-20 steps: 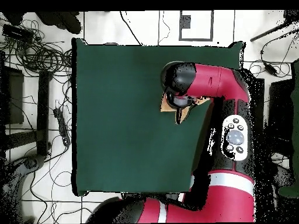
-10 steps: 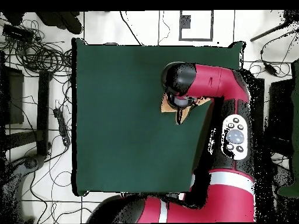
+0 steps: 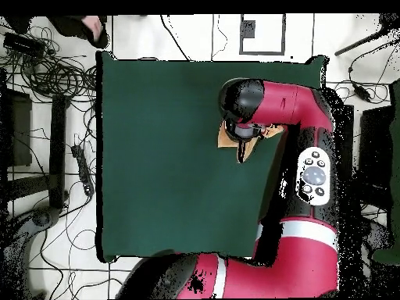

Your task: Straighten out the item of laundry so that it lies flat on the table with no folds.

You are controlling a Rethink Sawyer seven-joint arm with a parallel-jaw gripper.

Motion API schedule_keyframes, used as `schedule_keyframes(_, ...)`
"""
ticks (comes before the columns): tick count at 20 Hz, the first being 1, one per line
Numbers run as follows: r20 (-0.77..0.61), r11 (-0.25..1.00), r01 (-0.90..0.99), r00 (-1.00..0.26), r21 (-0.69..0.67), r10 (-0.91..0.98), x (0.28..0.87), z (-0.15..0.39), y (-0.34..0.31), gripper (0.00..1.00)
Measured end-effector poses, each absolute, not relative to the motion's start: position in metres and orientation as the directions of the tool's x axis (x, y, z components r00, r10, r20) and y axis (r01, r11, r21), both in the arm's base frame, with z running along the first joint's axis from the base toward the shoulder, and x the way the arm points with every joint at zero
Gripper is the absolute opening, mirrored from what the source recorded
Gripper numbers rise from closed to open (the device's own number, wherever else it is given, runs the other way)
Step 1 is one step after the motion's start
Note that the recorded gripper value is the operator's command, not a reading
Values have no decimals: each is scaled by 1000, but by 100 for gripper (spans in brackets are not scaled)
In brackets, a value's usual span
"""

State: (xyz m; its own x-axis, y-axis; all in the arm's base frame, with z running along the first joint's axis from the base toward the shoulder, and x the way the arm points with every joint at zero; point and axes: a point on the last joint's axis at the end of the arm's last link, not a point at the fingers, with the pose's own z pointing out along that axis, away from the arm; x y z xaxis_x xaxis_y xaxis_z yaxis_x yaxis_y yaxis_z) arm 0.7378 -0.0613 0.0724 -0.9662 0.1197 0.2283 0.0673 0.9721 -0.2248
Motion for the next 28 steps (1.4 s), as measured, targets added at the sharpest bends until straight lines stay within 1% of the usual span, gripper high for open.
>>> schedule_keyframes(13, 309, 968, 92, -937, -234, 164, 761, 55, -80, 0)
schedule_keyframes(21, 305, 967, 94, -938, -235, 165, 763, 60, -80, 0)
schedule_keyframes(26, 273, 967, 91, -949, -239, 157, 760, 72, -81, 0)
schedule_keyframes(27, 250, 965, 82, -957, -251, 146, 755, 79, -82, 100)
schedule_keyframes(28, 247, 964, 79, -958, -254, 144, 754, 80, -83, 100)
